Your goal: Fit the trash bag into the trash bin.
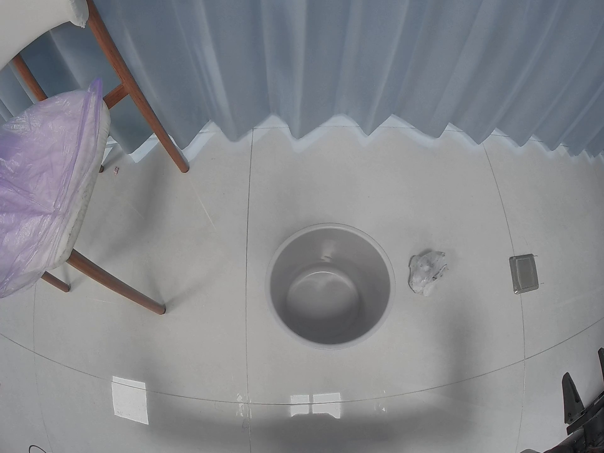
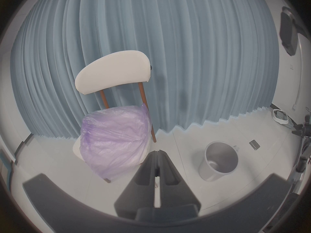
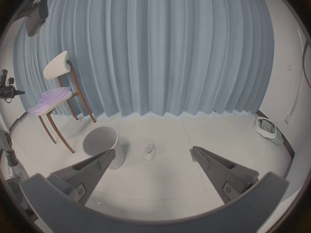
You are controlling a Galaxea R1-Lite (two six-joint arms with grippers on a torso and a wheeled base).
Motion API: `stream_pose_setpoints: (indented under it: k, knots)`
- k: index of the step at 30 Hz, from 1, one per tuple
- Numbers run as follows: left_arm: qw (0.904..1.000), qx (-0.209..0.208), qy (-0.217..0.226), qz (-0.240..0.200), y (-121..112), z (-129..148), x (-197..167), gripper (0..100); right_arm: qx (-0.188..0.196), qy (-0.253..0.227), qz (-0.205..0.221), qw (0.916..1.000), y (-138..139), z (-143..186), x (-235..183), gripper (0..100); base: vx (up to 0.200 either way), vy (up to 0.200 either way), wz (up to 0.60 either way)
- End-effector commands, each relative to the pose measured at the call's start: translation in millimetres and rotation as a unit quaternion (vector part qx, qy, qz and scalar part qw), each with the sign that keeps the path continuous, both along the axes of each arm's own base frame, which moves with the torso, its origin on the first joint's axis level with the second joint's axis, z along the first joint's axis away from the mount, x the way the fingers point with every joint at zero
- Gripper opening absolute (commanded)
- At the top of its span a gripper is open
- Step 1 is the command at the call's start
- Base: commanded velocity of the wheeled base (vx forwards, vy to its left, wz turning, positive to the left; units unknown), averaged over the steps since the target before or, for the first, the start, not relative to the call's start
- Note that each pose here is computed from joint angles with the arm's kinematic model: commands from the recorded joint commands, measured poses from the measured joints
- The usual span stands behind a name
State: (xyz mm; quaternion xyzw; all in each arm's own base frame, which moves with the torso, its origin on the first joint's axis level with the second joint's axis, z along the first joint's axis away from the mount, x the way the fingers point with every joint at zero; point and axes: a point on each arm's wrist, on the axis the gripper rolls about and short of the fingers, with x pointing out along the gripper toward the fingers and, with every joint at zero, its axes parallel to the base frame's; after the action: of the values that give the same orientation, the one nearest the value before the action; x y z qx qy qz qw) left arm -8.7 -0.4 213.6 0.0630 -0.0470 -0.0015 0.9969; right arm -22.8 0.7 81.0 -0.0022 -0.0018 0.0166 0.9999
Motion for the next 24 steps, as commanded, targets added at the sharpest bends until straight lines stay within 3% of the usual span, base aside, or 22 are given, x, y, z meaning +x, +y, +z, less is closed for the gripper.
stream_pose_setpoints:
  k: [1,9,24]
  knots:
    - [0.9993,-0.001,0.037,-0.003,0.1,24.2,38.3,0,0.0,0.001,0.0,1.0,0.0,-5.2,0.1,100,0.0,0.0,0.0]
    - [0.9996,-0.001,0.029,0.004,1.2,47.2,90.4,0,0.0,0.001,0.001,1.0,0.0,-5.2,0.1,100,0.0,0.0,0.0]
    - [0.9958,-0.003,0.077,0.05,12.1,71.6,164.6,0,0.0,0.004,0.002,1.0,0.0,-5.1,0.6,100,0.0,0.0,0.0]
